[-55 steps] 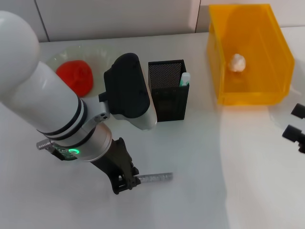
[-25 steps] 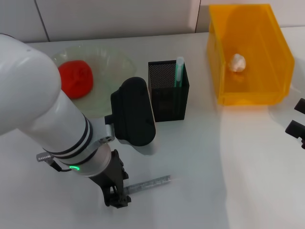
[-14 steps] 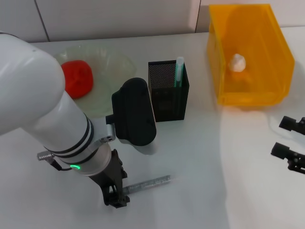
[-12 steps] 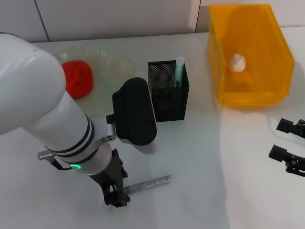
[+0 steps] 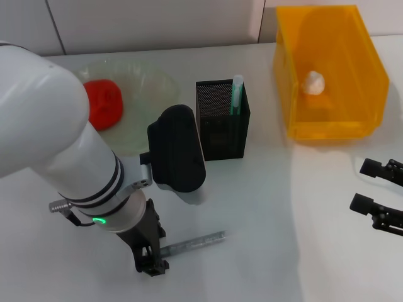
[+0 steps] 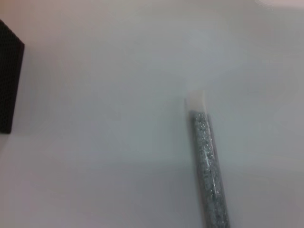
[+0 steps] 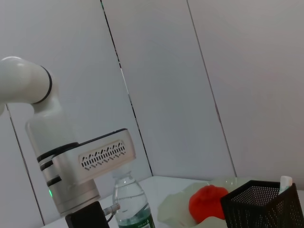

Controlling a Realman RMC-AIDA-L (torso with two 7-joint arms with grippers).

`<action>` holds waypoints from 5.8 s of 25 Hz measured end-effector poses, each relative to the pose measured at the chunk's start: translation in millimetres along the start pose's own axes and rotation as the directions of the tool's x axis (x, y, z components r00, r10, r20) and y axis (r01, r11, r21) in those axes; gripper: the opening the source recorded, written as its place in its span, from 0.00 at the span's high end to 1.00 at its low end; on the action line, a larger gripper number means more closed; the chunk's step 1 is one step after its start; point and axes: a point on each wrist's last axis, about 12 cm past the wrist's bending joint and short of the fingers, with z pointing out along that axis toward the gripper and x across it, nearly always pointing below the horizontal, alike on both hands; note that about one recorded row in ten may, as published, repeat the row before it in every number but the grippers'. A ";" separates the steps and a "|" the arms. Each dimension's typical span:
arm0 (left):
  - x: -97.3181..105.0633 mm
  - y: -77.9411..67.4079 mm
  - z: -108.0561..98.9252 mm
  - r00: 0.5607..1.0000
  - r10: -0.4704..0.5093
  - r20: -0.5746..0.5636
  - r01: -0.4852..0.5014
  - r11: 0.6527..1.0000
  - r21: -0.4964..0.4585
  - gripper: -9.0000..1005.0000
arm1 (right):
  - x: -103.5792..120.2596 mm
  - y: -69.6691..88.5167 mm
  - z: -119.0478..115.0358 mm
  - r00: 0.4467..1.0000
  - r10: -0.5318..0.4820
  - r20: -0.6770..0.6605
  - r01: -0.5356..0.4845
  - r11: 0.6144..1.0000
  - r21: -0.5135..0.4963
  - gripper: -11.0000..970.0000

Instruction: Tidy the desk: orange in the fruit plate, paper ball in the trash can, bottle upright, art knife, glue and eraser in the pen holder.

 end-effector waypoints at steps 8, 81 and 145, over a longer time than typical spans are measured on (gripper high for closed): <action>-1.0 1.5 0.4 1.000 0.003 -0.008 -0.003 1.000 0.002 0.63 | 0.1 -0.3 0.3 1.000 -0.001 -0.001 0.001 1.000 0.001 0.19; 33.0 -15.2 -18.4 0.494 0.091 0.864 0.039 0.991 -0.126 0.85 | -10.7 11.4 49.6 0.941 0.047 0.336 0.013 0.985 -0.172 0.19; 86.7 -36.3 21.6 0.082 0.098 0.992 0.081 0.991 -0.104 0.19 | -29.8 -15.6 94.6 0.872 -0.209 0.443 0.215 0.976 0.038 0.84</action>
